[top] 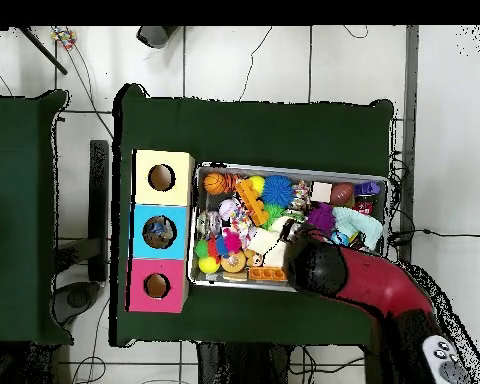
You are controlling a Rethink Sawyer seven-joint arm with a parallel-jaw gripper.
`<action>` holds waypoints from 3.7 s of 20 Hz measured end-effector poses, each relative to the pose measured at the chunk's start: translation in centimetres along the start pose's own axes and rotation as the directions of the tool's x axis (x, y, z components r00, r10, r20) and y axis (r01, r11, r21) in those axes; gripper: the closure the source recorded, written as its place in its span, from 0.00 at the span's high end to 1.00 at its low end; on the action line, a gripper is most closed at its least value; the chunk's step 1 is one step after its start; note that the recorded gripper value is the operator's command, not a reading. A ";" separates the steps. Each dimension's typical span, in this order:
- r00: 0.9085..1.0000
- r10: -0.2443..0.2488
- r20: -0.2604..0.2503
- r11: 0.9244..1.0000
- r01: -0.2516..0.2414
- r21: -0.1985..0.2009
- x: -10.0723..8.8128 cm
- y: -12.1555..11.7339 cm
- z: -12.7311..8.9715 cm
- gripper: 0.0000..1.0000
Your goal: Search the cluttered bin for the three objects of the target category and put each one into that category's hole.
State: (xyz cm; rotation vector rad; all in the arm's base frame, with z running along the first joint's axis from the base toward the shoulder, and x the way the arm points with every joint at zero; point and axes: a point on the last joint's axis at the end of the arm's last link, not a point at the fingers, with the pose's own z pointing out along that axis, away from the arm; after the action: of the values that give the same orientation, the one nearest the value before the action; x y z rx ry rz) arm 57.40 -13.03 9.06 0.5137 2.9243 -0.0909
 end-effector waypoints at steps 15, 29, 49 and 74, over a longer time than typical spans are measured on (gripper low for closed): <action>0.990 -0.134 0.046 0.990 0.132 0.047 6.8 -8.9 1.0 1.00; 0.977 -0.214 0.010 0.977 0.213 0.021 15.8 -11.0 0.0 1.00; 0.979 -0.201 0.022 0.980 0.201 0.007 15.7 -12.2 0.3 1.00; 0.943 -0.333 -0.016 0.942 0.331 -0.060 16.5 -5.2 2.9 1.00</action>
State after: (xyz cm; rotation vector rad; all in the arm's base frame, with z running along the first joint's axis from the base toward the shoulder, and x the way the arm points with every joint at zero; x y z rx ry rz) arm 40.84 -12.65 3.43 0.0074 2.9985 -0.0432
